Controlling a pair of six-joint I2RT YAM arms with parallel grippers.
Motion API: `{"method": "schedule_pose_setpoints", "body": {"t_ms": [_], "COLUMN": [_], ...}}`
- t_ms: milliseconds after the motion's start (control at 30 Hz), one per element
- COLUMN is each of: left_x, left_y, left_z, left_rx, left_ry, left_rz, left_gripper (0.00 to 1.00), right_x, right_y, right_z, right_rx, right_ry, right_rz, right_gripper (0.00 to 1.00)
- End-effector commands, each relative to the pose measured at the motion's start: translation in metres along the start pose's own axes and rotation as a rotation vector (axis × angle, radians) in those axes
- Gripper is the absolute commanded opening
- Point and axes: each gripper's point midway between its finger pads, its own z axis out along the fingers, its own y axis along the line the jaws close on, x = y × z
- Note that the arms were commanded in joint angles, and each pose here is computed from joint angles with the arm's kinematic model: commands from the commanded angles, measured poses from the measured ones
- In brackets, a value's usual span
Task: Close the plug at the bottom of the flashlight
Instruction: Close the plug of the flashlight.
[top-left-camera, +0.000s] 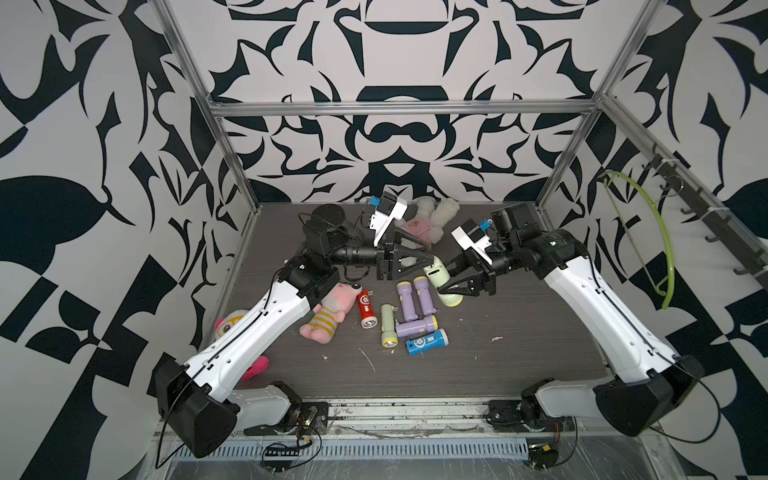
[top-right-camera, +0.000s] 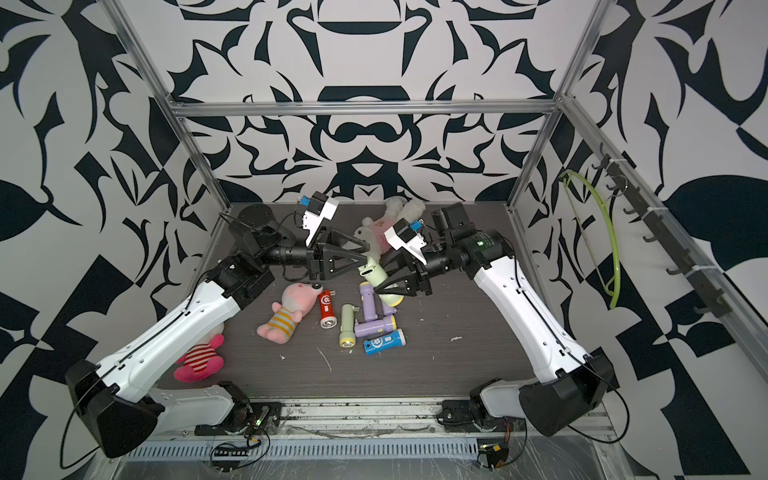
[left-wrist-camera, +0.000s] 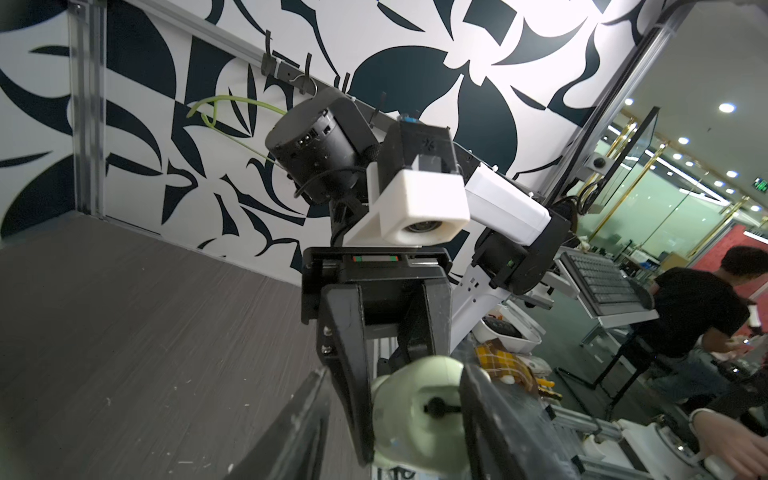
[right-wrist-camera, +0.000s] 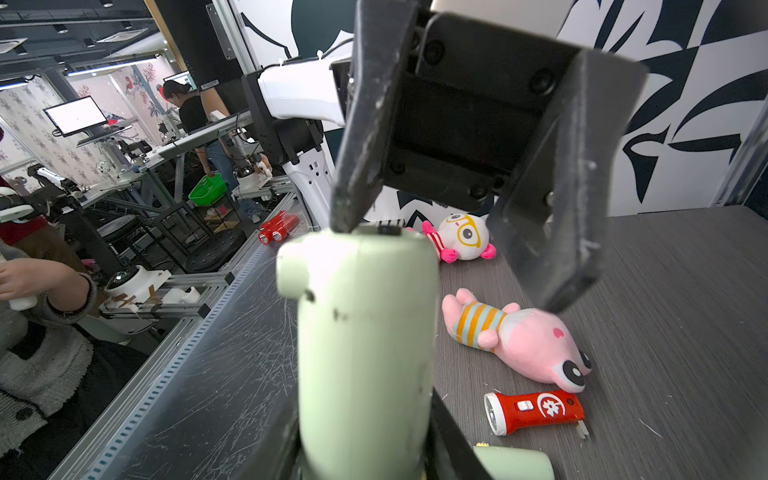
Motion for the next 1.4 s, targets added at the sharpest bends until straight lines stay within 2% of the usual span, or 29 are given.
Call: {"method": "schedule_pose_setpoints", "body": {"t_ms": [0, 100, 300, 467, 500, 533, 567, 600, 700, 733, 1033, 1100, 1233, 1367], "left_x": [-0.003, -0.002, 0.001, 0.007, 0.008, 0.009, 0.009, 0.009, 0.007, 0.007, -0.008, -0.020, -0.042, -0.048], "left_y": [0.001, 0.001, 0.010, 0.029, 0.035, 0.040, 0.045, 0.050, 0.058, 0.059, 0.075, 0.057, 0.003, -0.021], "left_z": [0.005, 0.007, 0.009, 0.010, 0.009, 0.009, 0.008, 0.007, 0.004, 0.003, -0.012, -0.014, -0.024, -0.039], "left_rx": [0.022, 0.029, 0.004, -0.073, -0.096, -0.116, -0.140, -0.161, -0.201, -0.206, -0.329, -0.280, -0.167, -0.184], "left_ry": [0.007, 0.012, 0.013, 0.021, 0.023, 0.024, 0.022, 0.019, 0.009, 0.007, -0.052, -0.072, -0.126, -0.174], "left_rz": [0.011, 0.008, 0.002, 0.012, 0.009, 0.006, 0.002, -0.004, -0.009, -0.009, 0.012, 0.048, 0.163, 0.262], "left_gripper": [0.46, 0.36, 0.31, 0.28, 0.30, 0.38, 0.56, 0.68, 0.88, 0.92, 1.00, 1.00, 0.99, 0.99], "right_x": [-0.023, -0.026, -0.032, -0.031, -0.030, -0.030, -0.028, -0.028, -0.025, -0.024, -0.012, -0.002, 0.020, 0.036], "right_y": [0.021, 0.029, 0.042, 0.043, 0.043, 0.042, 0.041, 0.040, 0.037, 0.035, 0.015, -0.013, -0.051, -0.084], "right_z": [-0.004, -0.005, -0.007, -0.007, -0.007, -0.007, -0.007, -0.006, -0.006, -0.005, -0.002, -0.001, 0.001, 0.003], "right_rx": [-0.040, -0.051, -0.064, -0.065, -0.065, -0.065, -0.063, -0.064, -0.062, -0.061, -0.015, 0.087, 0.176, 0.238], "right_ry": [-0.045, -0.057, -0.072, -0.071, -0.071, -0.070, -0.068, -0.067, -0.062, -0.061, -0.023, 0.017, 0.078, 0.125], "right_rz": [-0.083, -0.110, -0.147, -0.138, -0.135, -0.132, -0.126, -0.121, -0.104, -0.100, -0.020, 0.041, 0.151, 0.257], "right_gripper": [0.00, 0.00, 0.00, 0.00, 0.00, 0.00, 0.00, 0.00, 0.00, 0.00, 0.00, 0.00, 0.00, 0.00]}}
